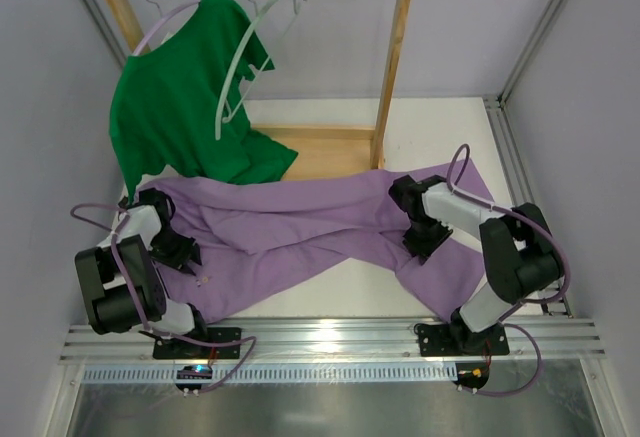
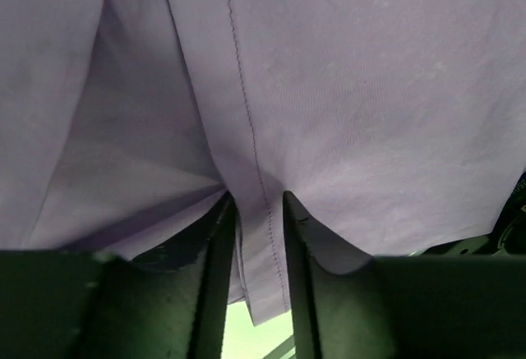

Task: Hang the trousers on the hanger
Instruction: Fold the trousers

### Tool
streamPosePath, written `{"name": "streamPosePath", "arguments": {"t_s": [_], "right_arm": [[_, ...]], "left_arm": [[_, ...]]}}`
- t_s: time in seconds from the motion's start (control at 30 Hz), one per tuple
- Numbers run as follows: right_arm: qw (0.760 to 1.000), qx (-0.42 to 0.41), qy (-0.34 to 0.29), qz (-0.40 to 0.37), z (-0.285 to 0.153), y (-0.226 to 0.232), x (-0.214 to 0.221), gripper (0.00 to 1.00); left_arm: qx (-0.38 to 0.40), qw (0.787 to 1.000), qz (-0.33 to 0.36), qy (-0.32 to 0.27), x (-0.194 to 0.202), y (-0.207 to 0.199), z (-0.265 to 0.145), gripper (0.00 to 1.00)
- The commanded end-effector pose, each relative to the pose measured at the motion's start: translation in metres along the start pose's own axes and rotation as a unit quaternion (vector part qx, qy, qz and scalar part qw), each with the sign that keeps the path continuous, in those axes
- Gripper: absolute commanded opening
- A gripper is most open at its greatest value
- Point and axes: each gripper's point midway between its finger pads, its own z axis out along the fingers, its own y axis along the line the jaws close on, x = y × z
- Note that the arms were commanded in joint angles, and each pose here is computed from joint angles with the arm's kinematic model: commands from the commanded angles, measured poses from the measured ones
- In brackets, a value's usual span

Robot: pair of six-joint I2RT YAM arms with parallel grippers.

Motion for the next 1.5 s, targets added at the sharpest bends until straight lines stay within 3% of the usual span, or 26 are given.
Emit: {"name": "streamPosePath", "arguments": {"t_s": [0.0,0.17,0.33,0.57,0.7,0.83,1.0,1.13,1.3,1.47], "right_arm": [[0.999,0.008,-0.048,0.023,-0.003,-0.004,-0.018,0.31],[0.992,0.017,-0.105,0.063,-0.03,-0.021,-0.059,0.04],[0.975,-0.003,-0.175,0.136,-0.075,-0.057,-0.109,0.04],[0.941,0.016,-0.232,0.244,-0.093,-0.123,-0.154,0.04],[0.918,0.036,-0.24,0.313,-0.099,-0.163,-0.175,0.04],[0.894,0.068,-0.24,0.373,-0.108,-0.2,-0.193,0.04],[0.894,0.084,-0.216,0.385,-0.087,-0.196,-0.206,0.04],[0.901,0.088,-0.205,0.371,-0.077,-0.186,-0.223,0.04],[0.918,0.025,-0.213,0.334,-0.075,-0.162,-0.24,0.04],[0.914,-0.028,-0.235,0.33,-0.088,-0.15,-0.253,0.04]], "left_arm": [[-0.015,1.0,-0.002,-0.01,-0.003,0.004,0.017,0.34],[-0.043,0.999,-0.002,-0.025,-0.013,0.009,0.016,0.34],[-0.079,0.996,-0.008,-0.04,-0.028,0.017,0.016,0.34],[-0.129,0.988,-0.012,-0.078,-0.06,0.033,0.015,0.35],[-0.126,0.989,-0.03,-0.068,-0.065,0.035,0.016,0.35],[-0.135,0.986,-0.023,-0.093,-0.082,0.032,0.005,0.35],[-0.128,0.984,-0.022,-0.118,-0.094,0.028,-0.013,0.39],[-0.118,0.984,-0.036,-0.13,-0.093,0.03,-0.035,0.6],[-0.11,0.982,-0.073,-0.134,-0.078,0.043,-0.049,0.67],[-0.096,0.984,-0.128,-0.076,-0.048,0.049,-0.058,0.66]]}}
